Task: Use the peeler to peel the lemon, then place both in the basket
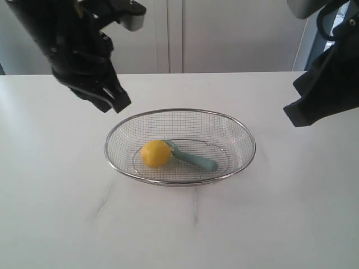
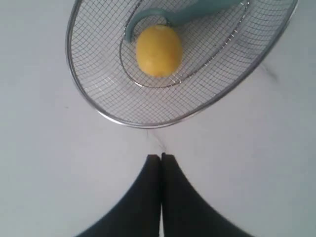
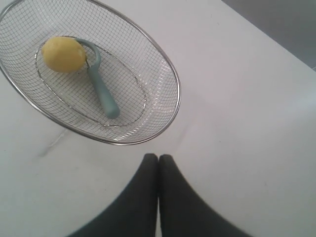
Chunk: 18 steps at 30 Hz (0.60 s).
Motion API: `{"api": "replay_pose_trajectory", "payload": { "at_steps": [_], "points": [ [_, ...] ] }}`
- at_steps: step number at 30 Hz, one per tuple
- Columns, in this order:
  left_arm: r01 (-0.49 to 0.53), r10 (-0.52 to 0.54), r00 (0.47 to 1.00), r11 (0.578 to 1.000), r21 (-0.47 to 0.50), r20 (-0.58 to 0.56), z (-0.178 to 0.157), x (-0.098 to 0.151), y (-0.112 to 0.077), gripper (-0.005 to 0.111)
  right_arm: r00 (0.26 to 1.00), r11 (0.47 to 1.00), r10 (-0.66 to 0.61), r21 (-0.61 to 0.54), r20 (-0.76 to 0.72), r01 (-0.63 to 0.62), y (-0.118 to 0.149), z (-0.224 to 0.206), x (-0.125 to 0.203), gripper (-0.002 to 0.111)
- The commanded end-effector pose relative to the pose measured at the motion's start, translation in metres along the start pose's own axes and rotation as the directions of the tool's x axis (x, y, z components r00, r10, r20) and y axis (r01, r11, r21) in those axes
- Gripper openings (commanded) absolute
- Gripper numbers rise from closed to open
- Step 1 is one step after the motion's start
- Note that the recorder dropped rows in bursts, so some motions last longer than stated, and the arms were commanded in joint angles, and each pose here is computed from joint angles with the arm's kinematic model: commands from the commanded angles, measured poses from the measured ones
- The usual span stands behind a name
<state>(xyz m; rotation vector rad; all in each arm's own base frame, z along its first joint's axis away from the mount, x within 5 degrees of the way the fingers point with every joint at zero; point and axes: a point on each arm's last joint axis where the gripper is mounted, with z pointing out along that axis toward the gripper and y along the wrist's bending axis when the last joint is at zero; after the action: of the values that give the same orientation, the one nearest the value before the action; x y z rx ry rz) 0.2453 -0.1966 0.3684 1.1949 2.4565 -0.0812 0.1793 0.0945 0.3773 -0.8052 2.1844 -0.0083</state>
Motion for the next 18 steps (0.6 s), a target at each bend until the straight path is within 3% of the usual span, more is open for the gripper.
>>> {"api": "replay_pose_trajectory", "payload": {
  "at_steps": [1, 10, 18],
  "points": [
    [0.029, -0.03, 0.999, 1.0, 0.01, 0.025, -0.034, 0.04, -0.01, 0.0, 1.0, 1.0, -0.007, 0.014, 0.024, 0.007, -0.002, -0.001, -0.001, 0.0],
    [0.068, -0.063, 0.978, 0.998, -0.017, 0.198, -0.09, 0.126, -0.027, 0.0, 1.0, 1.0, 0.004, 0.004, 0.03, -0.004, -0.001, -0.001, -0.001, 0.0],
    [0.076, -0.063, 0.951, 0.997, -0.031, 0.304, -0.128, 0.167, -0.036, 0.0, 0.999, 1.0, 0.004, 0.004, 0.031, -0.004, -0.001, -0.001, -0.001, 0.0]
  ]
}}
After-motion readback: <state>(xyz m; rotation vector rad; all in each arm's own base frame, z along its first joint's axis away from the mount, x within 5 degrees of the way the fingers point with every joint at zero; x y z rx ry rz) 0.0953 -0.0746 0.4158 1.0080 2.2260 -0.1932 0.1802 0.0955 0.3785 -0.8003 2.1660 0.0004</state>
